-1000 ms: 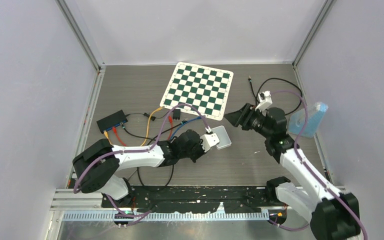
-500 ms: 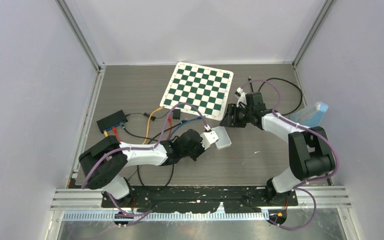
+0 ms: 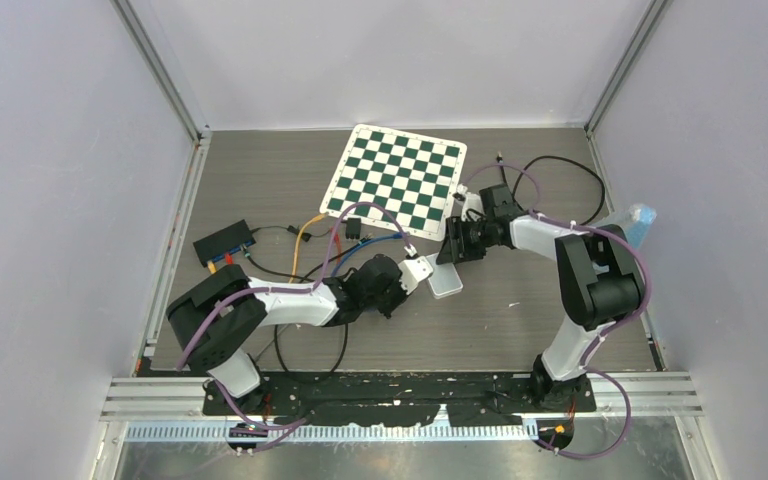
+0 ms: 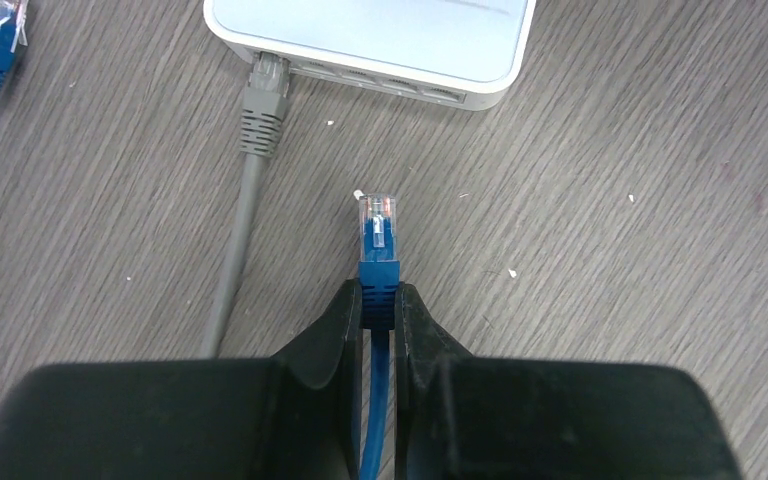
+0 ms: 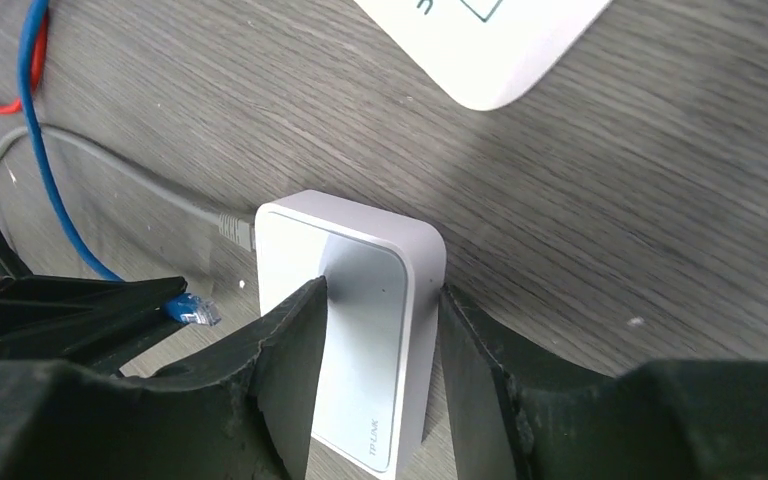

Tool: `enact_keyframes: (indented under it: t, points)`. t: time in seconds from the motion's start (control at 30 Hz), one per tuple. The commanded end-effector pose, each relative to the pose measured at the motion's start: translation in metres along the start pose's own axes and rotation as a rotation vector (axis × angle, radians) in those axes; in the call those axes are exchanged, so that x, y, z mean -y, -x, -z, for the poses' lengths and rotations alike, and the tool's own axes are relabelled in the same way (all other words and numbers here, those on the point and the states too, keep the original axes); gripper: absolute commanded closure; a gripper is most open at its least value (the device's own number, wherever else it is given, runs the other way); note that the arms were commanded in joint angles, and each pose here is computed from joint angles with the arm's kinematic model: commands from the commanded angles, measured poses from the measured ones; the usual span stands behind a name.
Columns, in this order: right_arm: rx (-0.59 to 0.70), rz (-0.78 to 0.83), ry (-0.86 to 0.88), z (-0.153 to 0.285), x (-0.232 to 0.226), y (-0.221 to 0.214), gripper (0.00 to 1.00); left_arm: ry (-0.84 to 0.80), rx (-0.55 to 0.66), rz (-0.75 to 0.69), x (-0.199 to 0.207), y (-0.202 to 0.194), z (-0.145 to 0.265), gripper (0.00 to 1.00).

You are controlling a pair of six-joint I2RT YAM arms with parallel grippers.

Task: Insert the plug into the switch port
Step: Insert the connector into the switch port.

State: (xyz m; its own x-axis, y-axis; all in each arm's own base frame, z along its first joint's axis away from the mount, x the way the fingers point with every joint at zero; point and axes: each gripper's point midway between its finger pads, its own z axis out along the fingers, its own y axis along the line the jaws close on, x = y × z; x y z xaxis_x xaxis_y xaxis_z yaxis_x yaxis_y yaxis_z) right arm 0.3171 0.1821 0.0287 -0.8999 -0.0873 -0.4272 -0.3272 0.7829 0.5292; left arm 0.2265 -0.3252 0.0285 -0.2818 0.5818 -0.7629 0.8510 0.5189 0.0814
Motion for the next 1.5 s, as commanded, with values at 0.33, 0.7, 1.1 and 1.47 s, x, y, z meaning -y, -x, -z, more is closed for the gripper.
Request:
enact_keyframes:
  t: [0.33,0.7,1.1,1.47]
  points:
    - [-0.082,0.222,0.126,-0.015,-0.030,-0.012,0.54,0.008,0.017,0.072,0.000,0.011,0.011,1.00]
    - [-0.119,0.209,0.128,-0.028,-0.029,-0.016,0.45,0.040,-0.039,0.106,-0.011,0.004,0.002,1.00]
    - [-0.142,0.227,0.218,-0.032,-0.041,-0.016,0.48,-0.008,0.004,0.095,-0.018,0.014,-0.001,1.00]
    - [-0.145,0.244,0.236,-0.035,-0.045,-0.015,0.49,-0.038,0.005,0.051,-0.014,0.012,-0.001,1.00]
